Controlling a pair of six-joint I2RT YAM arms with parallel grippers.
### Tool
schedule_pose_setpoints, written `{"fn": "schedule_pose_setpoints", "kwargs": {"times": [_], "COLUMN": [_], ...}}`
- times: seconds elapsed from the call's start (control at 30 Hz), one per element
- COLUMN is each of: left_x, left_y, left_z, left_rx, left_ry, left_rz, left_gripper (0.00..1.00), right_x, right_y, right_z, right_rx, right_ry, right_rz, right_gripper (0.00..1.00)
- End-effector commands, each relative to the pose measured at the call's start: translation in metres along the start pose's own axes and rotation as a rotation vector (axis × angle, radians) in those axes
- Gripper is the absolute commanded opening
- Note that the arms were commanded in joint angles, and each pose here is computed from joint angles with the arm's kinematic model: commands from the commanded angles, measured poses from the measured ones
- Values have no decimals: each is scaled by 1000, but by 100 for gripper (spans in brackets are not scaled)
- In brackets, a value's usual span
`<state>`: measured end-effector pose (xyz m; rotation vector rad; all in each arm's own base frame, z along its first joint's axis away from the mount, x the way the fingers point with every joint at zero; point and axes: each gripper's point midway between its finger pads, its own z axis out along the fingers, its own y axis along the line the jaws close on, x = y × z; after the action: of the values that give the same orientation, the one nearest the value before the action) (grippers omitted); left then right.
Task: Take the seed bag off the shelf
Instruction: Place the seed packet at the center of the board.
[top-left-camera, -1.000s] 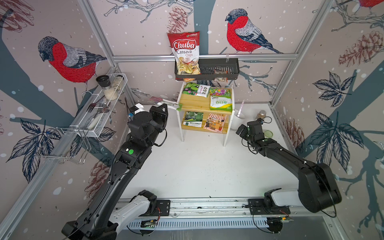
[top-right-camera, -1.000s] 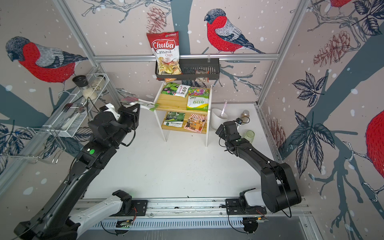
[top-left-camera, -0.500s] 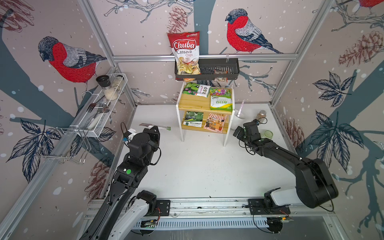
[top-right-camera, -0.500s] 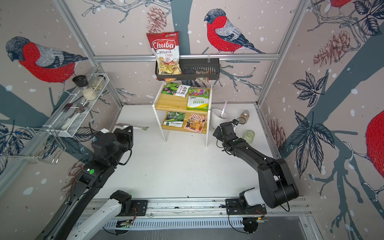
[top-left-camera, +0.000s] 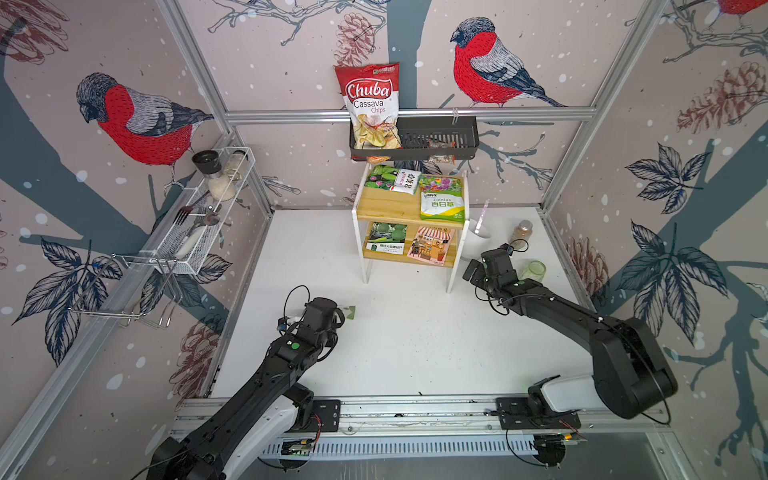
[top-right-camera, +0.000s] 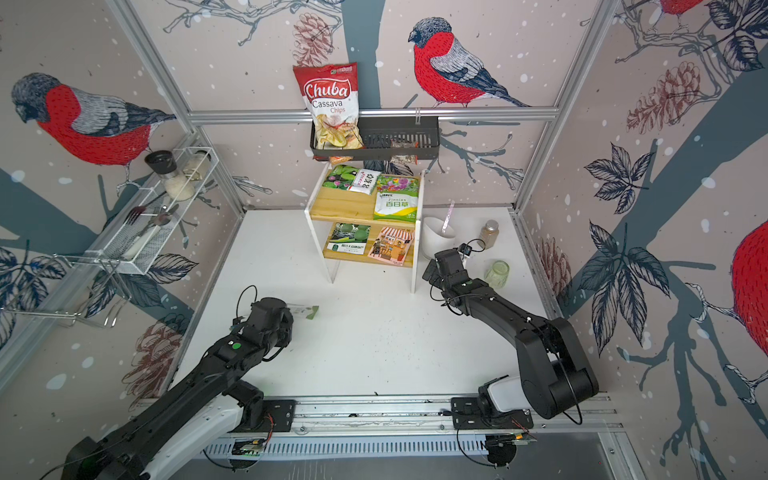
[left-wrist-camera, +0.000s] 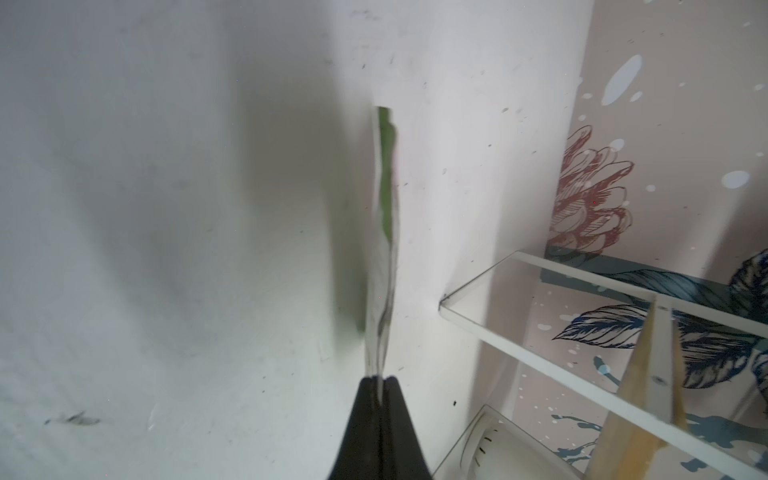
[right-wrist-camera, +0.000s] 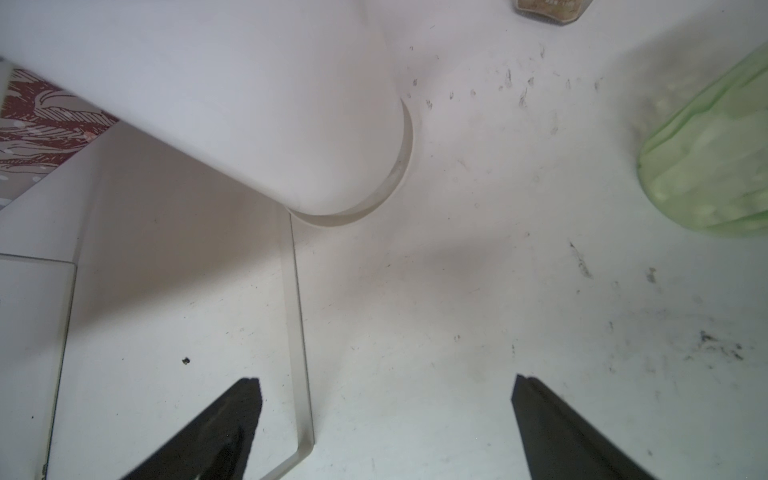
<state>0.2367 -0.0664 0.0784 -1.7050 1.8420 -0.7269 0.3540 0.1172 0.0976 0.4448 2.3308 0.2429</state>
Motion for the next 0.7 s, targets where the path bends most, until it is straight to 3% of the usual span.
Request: {"fn": "schedule_pose_setpoints", "kwargs": {"times": [0.0, 0.17, 0.2, 0.33, 0.37, 0.4, 0.43, 0.53, 0.67], "left_x": [15, 38, 44, 64, 72, 82, 91, 109, 108], "left_y": [17, 39, 41, 41, 42, 44, 43, 35, -2], "left_z": [2, 2, 1, -13, -16, -19, -22, -32, -24], "left_rx": [-57, -120, -128, -204, -227, -251, -253, -260, -181], "left_ry": [35, 123, 156, 266, 315, 378, 437, 543, 598], "left_rz": [-90, -116, -118, -59, -32, -6, 28, 172, 415], "left_gripper": [0, 0, 4, 59, 77, 88, 93, 94, 85], "right_x": [10, 13, 13, 12, 13, 12, 12, 10, 9], "right_y": [-7, -9, -9, -6, -5, -5, -4, -2, 0], "right_z": [-4, -1, 0, 2, 3, 3, 3, 4, 7], "right_rx": [30, 40, 41, 39, 39, 38, 37, 32, 28], "right_ry": [15, 17, 18, 22, 24, 24, 22, 17, 18], "right_rz": [7, 11, 10, 12, 13, 14, 15, 17, 16], "right_gripper": [100, 100, 100, 100, 100, 100, 100, 100, 100]}}
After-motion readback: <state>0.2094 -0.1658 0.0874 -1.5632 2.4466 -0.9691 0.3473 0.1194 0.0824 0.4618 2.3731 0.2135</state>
